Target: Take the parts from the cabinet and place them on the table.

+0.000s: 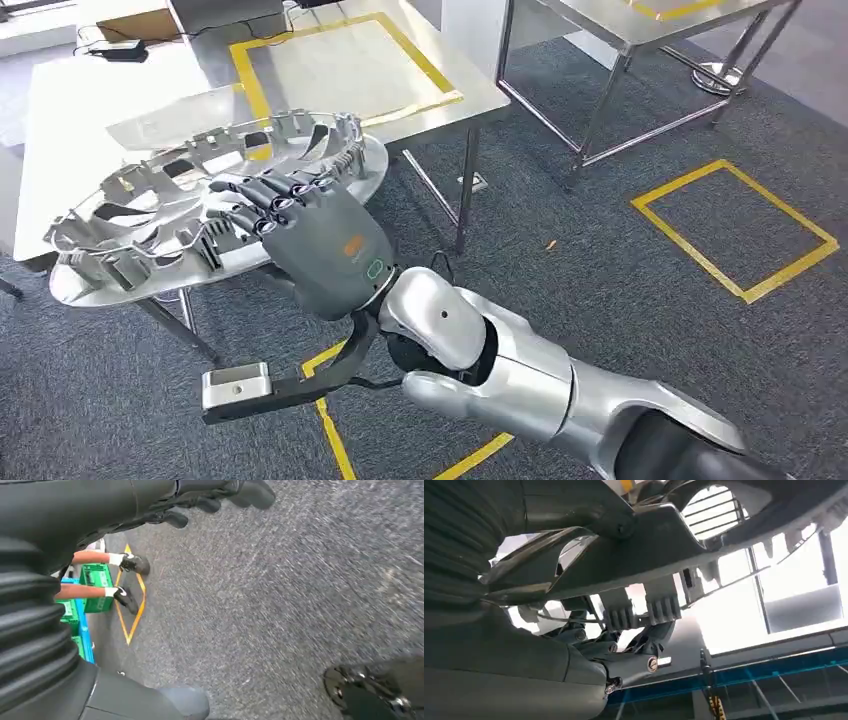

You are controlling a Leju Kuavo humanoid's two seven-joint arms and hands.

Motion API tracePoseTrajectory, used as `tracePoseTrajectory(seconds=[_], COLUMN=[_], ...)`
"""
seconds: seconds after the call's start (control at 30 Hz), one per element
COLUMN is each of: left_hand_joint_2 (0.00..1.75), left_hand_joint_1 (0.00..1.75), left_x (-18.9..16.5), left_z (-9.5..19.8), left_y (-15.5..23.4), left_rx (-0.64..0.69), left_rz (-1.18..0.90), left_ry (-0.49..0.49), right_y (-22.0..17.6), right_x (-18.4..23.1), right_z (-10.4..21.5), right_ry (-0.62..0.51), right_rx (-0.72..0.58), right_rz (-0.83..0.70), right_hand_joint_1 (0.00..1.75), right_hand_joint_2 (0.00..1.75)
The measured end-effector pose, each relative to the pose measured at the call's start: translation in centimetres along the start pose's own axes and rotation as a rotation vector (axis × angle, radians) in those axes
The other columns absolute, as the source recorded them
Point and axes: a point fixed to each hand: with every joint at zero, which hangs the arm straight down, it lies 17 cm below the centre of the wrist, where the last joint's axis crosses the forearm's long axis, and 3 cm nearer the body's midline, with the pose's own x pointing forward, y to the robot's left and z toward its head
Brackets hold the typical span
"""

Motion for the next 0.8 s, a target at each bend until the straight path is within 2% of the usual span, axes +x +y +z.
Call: tracePoseTrajectory(seconds=[0.33, 0.5, 0.8], left_hand_joint_2=[1.75, 1.75, 1.75], left_hand_joint_1=[0.0, 0.0, 0.0], left_x=[0.5, 0.6, 0.7], left_z=[0.1, 0.1, 0.1], left_y=[-0.2, -0.2, 0.0], left_rx=[-0.003, -0.007, -0.005], left_rz=[-0.009, -0.014, -0.025], left_ry=[0.0, 0.0, 0.002], right_y=[-1.8, -1.8, -1.5], right_x=[-3.9, -6.9, -9.6], right_z=[-1.4, -1.7, -1.6], right_ry=[0.066, 0.129, 0.175], right_rx=[-0.01, 0.008, 0.034], right_rz=[0.066, 0.076, 0.095], right_hand_joint_1=[1.75, 1.75, 1.75], right_hand_joint_2=[1.75, 1.75, 1.75])
